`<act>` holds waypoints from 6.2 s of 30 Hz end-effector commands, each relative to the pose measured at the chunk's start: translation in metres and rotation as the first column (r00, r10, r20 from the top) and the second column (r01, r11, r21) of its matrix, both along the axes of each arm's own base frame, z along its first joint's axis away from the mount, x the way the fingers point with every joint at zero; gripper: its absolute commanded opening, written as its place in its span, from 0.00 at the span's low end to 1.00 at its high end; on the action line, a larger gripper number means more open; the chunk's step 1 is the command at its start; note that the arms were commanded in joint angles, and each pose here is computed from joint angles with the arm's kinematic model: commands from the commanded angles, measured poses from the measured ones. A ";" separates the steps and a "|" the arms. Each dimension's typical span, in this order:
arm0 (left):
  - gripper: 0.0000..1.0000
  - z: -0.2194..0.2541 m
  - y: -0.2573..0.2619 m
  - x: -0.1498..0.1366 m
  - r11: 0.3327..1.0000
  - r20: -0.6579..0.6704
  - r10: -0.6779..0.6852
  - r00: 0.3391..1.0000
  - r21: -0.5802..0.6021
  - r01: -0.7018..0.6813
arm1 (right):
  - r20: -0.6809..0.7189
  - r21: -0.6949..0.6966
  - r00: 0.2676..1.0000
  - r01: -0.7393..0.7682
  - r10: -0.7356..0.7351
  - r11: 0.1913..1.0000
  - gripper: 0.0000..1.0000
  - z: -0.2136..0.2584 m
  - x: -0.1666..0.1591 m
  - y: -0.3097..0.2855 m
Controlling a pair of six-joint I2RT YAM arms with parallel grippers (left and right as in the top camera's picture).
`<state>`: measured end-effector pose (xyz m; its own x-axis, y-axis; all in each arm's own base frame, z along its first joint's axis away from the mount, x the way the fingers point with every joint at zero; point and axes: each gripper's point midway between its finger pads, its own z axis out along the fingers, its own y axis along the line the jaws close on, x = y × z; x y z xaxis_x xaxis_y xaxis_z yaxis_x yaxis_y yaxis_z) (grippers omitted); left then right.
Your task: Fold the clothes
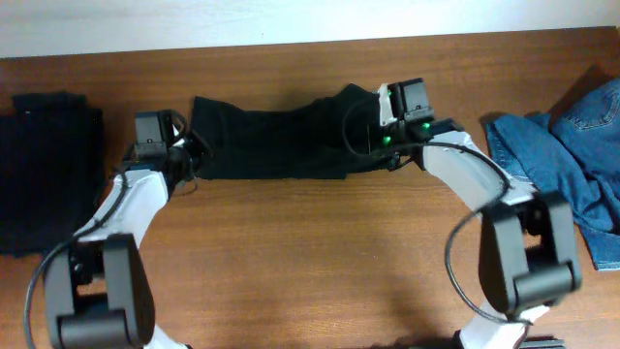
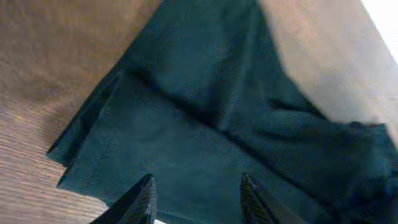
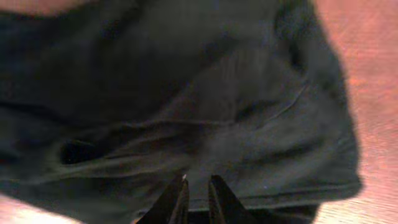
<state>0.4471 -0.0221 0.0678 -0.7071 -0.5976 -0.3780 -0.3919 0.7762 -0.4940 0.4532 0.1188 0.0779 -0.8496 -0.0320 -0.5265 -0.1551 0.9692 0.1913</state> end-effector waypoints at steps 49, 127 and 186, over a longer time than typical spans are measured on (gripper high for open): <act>0.01 -0.104 -0.021 -0.065 0.907 -0.397 -0.193 0.897 0.276 0.317 | -0.360 -0.160 0.932 -0.014 -0.046 0.987 0.04 -0.072 -0.067 -0.025; 0.06 -0.044 -0.042 -0.047 0.849 -0.378 -0.198 0.904 0.395 0.351 | -0.255 -0.300 0.950 0.102 -0.182 0.949 0.04 -0.011 -0.046 -0.067; 0.65 -0.052 -0.026 -0.093 0.969 -0.450 -0.190 0.873 0.058 0.241 | -0.235 -0.103 0.972 -0.001 -0.023 0.995 0.04 -0.078 -0.070 -0.034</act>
<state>0.3554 -0.0483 0.0136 -0.9189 -0.3921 -0.0438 -0.3741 0.9011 -0.2191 0.3872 0.0849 0.0063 -0.9438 -0.0668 -0.3237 -0.1079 0.9880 0.1107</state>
